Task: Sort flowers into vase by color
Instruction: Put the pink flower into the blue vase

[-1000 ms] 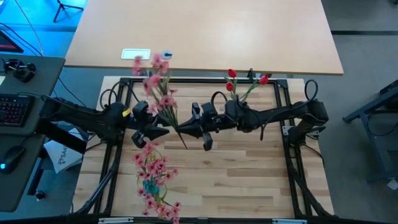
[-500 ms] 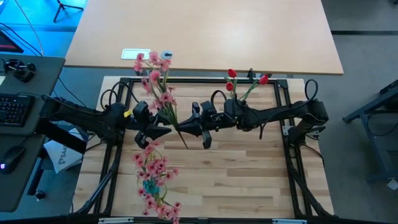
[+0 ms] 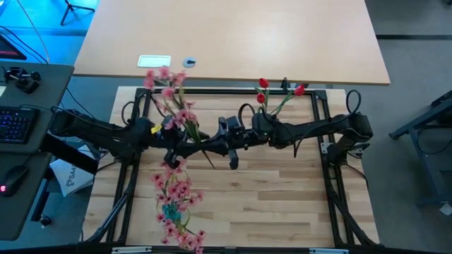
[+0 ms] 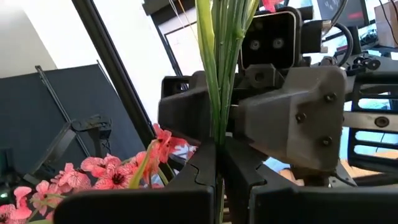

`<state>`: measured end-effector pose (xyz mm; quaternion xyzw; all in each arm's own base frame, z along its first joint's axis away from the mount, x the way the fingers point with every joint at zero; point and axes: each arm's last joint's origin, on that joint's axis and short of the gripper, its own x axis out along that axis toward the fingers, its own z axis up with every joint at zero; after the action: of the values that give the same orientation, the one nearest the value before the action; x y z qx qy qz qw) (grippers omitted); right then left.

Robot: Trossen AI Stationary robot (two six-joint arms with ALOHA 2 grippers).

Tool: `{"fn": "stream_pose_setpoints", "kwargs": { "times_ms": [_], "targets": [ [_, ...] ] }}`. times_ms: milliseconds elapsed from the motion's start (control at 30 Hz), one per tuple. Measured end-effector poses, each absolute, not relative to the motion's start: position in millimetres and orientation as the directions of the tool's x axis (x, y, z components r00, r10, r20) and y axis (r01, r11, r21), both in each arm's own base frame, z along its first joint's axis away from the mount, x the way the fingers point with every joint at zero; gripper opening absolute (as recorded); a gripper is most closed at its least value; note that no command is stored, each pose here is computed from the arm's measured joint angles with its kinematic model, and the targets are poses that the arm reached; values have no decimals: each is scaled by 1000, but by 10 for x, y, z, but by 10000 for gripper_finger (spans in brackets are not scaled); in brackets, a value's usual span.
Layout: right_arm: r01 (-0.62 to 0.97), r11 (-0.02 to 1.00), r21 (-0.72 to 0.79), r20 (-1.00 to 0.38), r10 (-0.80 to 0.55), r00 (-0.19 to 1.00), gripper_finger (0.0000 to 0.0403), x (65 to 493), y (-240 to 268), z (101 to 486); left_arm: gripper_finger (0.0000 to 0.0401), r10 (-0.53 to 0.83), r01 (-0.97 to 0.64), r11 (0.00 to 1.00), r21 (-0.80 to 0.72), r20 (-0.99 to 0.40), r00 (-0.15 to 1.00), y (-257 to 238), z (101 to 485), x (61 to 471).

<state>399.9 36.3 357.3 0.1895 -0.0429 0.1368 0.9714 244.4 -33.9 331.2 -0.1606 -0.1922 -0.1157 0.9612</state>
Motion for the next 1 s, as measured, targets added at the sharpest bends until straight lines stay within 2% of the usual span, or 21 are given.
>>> {"fn": "stream_pose_setpoints", "kwargs": {
  "times_ms": [167,367,1000],
  "targets": [
    [-283,898,338,139,250,958,0,3981,362,3597,151,-216,328,912,-246,392,894,-347,3352,2380],
    [-288,902,323,154,250,956,0,3936,360,3661,151,-186,294,922,-252,379,907,-323,3416,2267],
    [-270,903,335,127,240,962,1,3944,356,3630,131,-191,293,926,-239,375,907,-353,3390,2298]
  ]
}}
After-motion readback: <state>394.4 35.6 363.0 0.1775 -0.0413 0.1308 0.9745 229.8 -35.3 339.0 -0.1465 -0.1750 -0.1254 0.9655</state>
